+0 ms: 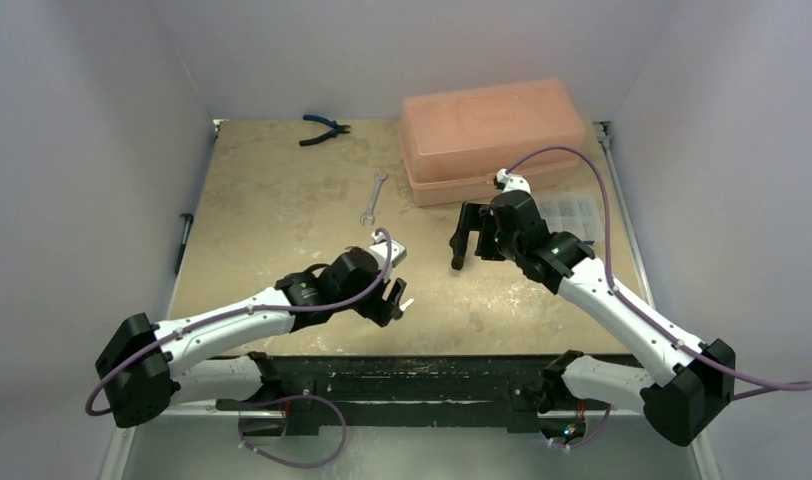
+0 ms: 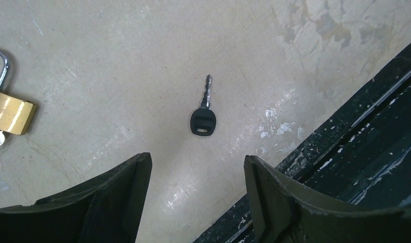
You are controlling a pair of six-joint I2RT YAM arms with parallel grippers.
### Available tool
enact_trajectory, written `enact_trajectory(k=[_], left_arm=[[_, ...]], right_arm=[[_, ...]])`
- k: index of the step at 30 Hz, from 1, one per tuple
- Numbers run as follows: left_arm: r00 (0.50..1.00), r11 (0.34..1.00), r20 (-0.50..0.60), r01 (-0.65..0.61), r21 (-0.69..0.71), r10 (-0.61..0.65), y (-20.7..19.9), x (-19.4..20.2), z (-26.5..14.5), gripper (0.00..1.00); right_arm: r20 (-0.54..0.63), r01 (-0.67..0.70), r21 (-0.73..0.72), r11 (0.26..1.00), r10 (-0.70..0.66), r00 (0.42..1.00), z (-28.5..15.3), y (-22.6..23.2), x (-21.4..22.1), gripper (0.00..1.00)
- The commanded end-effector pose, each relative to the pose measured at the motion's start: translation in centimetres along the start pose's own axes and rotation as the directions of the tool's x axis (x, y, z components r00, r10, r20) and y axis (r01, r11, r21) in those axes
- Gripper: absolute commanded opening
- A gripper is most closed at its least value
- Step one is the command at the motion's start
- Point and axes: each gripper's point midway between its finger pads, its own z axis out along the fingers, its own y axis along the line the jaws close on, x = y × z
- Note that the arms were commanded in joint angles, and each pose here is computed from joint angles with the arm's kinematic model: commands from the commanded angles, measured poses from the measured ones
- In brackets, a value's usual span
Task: Unlock with the key
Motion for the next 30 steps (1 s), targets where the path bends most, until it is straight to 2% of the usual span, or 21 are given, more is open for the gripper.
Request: enact_trajectory(k=[1, 7, 24, 30], left_arm=[[0.997, 0.998, 0.028, -0.066, -0.016, 0.066, -0.6, -1.7, 1.5, 0.68], [0.995, 0.993, -0.026, -0.101, -0.063, 0.099, -0.7, -0.2, 3.8, 0.60], [0.987, 0.983, -0.098, -0.141, -0.120, 0.130, -1.1, 1.8, 8.0, 0.53], [0.983, 0.980, -0.124, -0.152, -0.130, 0.136, -0.9, 2.7, 8.6, 0.48]], right_arm=[[0.048, 0.025, -0.038, 0.999, -0.024, 0.999, -0.7, 0.3, -0.8, 0.99], [0.042, 0.026, -0.024, 0.999, -0.025, 0.999, -1.0, -0.4, -0.2, 0.99], [0.023, 0.026, -0.039, 0.999, -0.025, 0.999, -0.9, -0.4, 0.6, 0.98], [0.020, 0.021, -0.044, 0.999, -0.021, 1.000, -0.9, -0.4, 0.9, 0.98]])
